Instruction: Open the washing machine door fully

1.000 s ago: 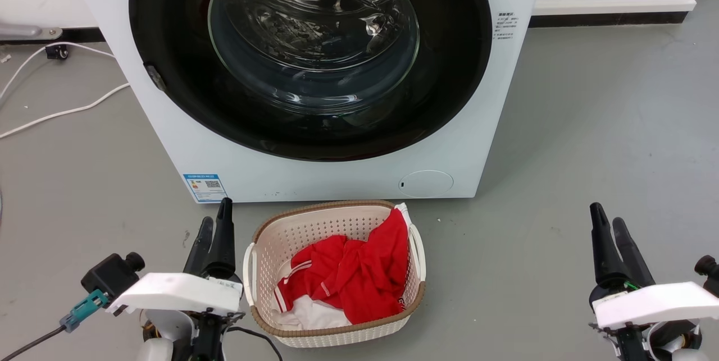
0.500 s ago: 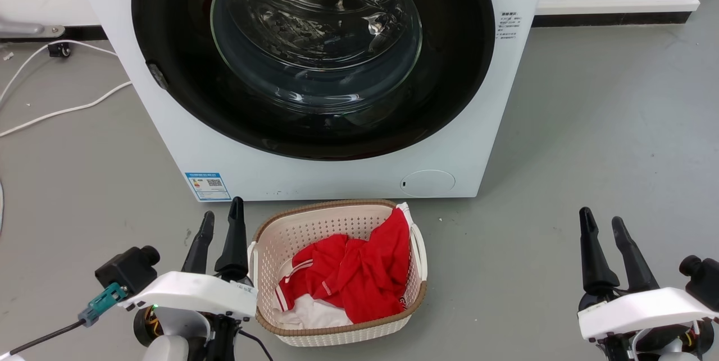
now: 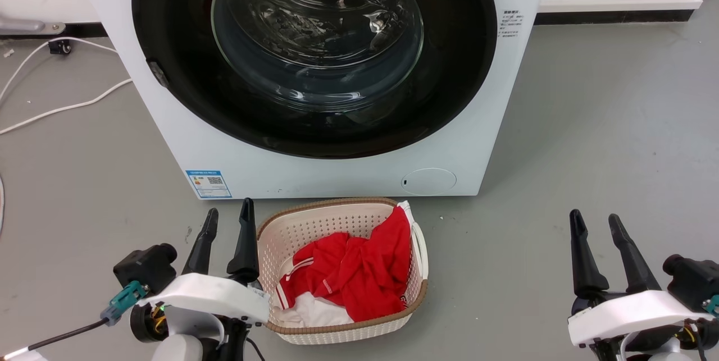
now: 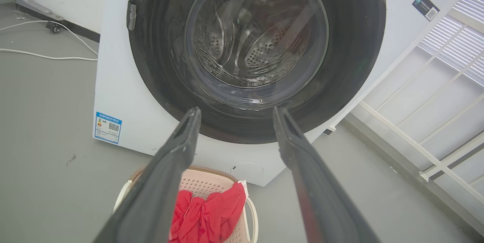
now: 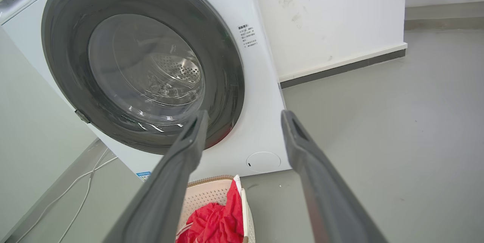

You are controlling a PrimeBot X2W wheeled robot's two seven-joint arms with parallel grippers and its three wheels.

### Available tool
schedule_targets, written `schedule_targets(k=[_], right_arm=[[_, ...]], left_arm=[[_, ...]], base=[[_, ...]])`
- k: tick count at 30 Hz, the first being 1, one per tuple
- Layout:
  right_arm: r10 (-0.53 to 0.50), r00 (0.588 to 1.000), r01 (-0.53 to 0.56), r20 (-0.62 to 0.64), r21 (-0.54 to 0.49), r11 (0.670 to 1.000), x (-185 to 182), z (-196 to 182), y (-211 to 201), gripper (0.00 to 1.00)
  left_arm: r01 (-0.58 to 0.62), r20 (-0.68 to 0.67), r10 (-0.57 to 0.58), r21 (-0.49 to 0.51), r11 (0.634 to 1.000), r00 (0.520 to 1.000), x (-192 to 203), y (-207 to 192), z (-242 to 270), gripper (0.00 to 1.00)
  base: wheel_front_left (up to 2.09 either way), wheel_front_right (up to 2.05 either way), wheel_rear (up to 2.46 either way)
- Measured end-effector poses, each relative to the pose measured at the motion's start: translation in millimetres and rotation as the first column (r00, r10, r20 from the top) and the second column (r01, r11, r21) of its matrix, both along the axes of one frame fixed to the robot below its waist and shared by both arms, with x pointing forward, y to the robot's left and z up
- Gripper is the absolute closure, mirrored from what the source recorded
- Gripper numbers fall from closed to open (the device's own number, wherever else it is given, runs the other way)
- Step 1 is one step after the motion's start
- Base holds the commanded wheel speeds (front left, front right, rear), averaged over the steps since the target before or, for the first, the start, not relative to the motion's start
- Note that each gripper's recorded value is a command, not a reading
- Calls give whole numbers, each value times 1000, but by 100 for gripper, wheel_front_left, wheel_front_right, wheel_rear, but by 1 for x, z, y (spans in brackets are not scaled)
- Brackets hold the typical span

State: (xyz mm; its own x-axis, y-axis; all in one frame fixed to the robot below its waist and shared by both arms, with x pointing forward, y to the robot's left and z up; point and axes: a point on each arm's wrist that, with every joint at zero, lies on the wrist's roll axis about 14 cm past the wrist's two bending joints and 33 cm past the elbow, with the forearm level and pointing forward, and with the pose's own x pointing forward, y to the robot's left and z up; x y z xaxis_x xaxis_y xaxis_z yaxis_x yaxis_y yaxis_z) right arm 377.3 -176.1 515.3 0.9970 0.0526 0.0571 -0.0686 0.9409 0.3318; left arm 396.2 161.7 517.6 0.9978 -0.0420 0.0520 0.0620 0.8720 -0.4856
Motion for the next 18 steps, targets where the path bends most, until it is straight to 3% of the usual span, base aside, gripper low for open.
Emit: schedule_targets(k=[18], right_arm=[[29,999,-24,26,-187,982,-1,2,8,0]], left_arm=[[13,36,-21,187,982,999,-2,-7,2,0]], base=[[0,0,0]])
